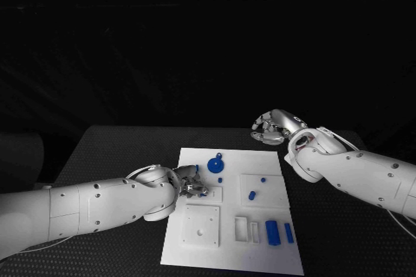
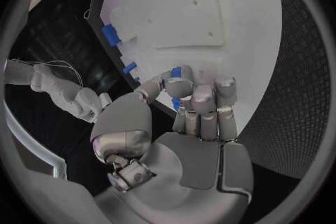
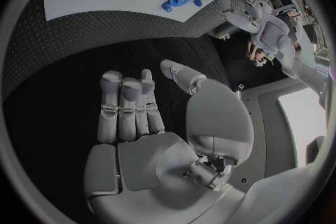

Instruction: Assemble the parts on the task board

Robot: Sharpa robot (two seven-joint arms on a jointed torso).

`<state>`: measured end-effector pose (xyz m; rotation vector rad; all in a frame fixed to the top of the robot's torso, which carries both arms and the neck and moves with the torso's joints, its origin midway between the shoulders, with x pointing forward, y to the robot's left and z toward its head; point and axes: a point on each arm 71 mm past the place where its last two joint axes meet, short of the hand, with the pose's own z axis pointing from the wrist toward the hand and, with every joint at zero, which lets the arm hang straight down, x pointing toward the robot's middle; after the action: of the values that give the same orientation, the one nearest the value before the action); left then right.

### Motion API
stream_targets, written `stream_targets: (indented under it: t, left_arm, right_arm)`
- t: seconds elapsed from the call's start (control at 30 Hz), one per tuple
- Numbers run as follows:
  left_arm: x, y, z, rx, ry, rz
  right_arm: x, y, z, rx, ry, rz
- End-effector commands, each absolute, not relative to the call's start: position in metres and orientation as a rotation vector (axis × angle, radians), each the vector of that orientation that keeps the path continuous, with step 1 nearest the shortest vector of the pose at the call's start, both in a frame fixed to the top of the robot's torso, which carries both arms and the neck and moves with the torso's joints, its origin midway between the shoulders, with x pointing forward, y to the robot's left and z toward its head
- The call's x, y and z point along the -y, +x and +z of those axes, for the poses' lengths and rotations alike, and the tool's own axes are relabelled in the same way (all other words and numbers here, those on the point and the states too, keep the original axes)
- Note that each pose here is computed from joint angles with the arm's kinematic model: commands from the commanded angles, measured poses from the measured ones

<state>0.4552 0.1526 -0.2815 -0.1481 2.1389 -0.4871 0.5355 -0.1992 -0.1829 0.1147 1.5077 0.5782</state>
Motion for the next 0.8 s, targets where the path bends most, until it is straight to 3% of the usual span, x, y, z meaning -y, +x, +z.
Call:
stream_targets:
  t: [0.03,0.8]
  left_arm:
    - [-0.1532,0.4530,-0.2869,-2.172,-0.150,-0.468]
    - [-0.1483,0.4526,-0.2880,-2.192,-0.134,-0.484]
  right_arm:
    - [0.1974,0.5352,-0.1834,-1.515,0.105,0.585]
    - [0.1973,0.5354,-0.1842,-1.517,0.105,0.585]
